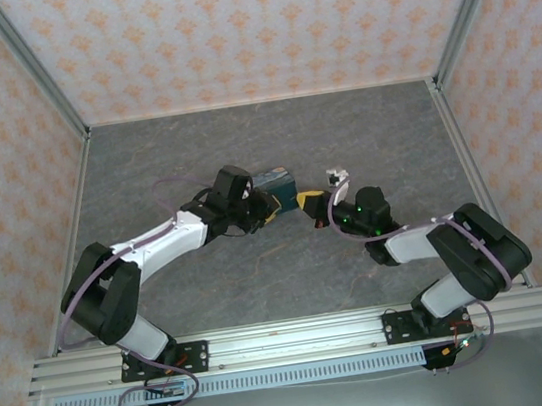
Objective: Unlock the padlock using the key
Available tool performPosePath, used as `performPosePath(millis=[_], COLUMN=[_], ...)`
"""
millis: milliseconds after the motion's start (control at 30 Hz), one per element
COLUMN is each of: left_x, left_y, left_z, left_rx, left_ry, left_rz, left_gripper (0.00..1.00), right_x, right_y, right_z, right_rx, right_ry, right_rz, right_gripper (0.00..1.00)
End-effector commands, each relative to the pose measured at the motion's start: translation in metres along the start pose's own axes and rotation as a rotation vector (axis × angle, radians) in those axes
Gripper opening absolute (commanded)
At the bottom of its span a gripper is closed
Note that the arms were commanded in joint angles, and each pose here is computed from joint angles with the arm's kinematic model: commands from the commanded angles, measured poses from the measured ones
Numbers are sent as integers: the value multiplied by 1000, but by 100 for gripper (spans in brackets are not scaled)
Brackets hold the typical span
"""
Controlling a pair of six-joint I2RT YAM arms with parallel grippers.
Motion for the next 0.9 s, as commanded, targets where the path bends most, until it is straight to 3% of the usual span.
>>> performPosePath(millis=[0,167,867], left_x=[-9,-11,-6], left_y=[-16,-16,-5], left_z=[-11,-15,-11], left_rx=[86,107,64], left_ry=[-77,-106,-92], left_rz=[-85,-154,-113], left_gripper=[3,3,3], right_x=[-11,-8,-6], right_y=[8,9,19], right_z=[2,9,19], right_rx=[-46,-61,-82], right_ry=[-93,-90,-49], right_rz=[15,31,15], right_gripper=[0,0,0])
Point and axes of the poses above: each hand's point on the last joint's axis, 136 mm out from that joint toward the fingers, its own z axis out along the fingers, its own y axis along the line the jaws close on, x = y × z, the point moved 6 cm from there along -z, back along the fingers, and after that the axes turned 12 degrees about z, right-handed, at the moved point
